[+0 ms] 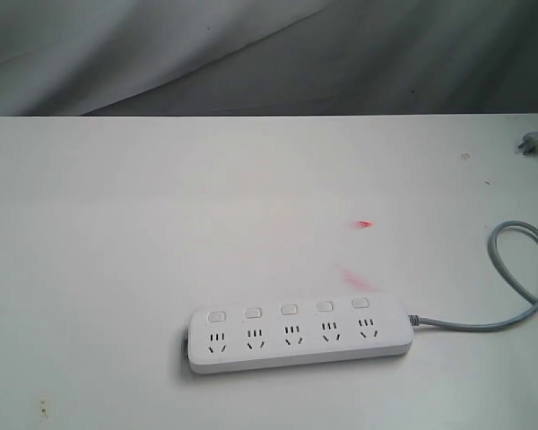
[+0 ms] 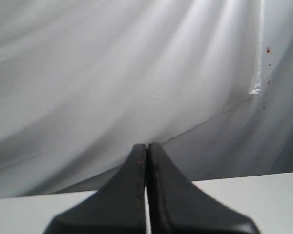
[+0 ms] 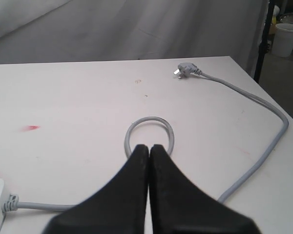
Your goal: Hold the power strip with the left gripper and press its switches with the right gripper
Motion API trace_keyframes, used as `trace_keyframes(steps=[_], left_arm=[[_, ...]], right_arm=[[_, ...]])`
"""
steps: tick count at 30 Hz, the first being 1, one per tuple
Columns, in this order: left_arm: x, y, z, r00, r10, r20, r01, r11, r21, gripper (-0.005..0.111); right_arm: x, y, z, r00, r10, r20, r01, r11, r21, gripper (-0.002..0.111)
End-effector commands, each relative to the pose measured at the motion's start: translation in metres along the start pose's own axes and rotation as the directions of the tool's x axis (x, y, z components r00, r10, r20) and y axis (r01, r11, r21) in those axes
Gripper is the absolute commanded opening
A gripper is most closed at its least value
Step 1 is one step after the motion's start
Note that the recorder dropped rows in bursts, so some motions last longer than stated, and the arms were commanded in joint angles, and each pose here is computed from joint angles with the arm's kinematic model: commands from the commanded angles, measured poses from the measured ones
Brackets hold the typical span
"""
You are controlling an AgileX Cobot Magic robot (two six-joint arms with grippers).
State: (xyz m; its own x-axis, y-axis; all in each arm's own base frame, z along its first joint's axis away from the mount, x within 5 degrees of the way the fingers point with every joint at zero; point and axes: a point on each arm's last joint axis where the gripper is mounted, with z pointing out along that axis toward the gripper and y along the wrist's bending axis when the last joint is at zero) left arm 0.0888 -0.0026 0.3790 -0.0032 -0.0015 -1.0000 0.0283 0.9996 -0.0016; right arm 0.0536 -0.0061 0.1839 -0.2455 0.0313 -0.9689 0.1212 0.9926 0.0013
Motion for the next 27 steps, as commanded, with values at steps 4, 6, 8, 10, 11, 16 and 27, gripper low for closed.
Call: trace_keyframes(steps=[4, 6, 8, 10, 11, 16, 27], left_arm=[[0.052, 0.004, -0.013, 0.997, -0.069, -0.026, 0.068, 0.996, -0.054, 0.001], [0.066, 0.004, -0.017, 0.997, -0.069, -0.03, 0.068, 0.996, -0.054, 0.001], [0.083, 0.003, -0.023, 0.997, -0.07, -0.036, 0.068, 0.996, -0.055, 0.001], [0.097, 0.003, -0.028, 0.997, -0.07, -0.037, 0.068, 0.996, -0.055, 0.001], [0.105, 0.003, -0.031, 0.997, -0.07, -0.037, 0.068, 0.996, -0.055, 0.001], [0.138, 0.002, -0.039, 0.997, -0.07, -0.032, 0.068, 0.996, -0.055, 0.001], [0.186, 0.003, -0.033, 0.989, -0.073, -0.126, 0.066, 0.996, -0.064, 0.001]], right_arm=[[0.001, 0.0, 0.0, 1.0, -0.006, 0.003, 0.006, 1.0, 0.008, 0.0], [0.001, 0.0, 0.0, 1.0, -0.006, 0.003, 0.006, 1.0, 0.008, 0.0], [0.001, 0.0, 0.0, 1.0, -0.006, 0.003, 0.006, 1.0, 0.008, 0.0], [0.001, 0.0, 0.0, 1.0, -0.006, 0.003, 0.006, 1.0, 0.008, 0.0], [0.001, 0.0, 0.0, 1.0, -0.006, 0.003, 0.006, 1.0, 0.008, 0.0], [0.001, 0.0, 0.0, 1.0, -0.006, 0.003, 0.006, 1.0, 0.008, 0.0], [0.001, 0.0, 0.0, 1.0, -0.006, 0.003, 0.006, 1.0, 0.008, 0.0]])
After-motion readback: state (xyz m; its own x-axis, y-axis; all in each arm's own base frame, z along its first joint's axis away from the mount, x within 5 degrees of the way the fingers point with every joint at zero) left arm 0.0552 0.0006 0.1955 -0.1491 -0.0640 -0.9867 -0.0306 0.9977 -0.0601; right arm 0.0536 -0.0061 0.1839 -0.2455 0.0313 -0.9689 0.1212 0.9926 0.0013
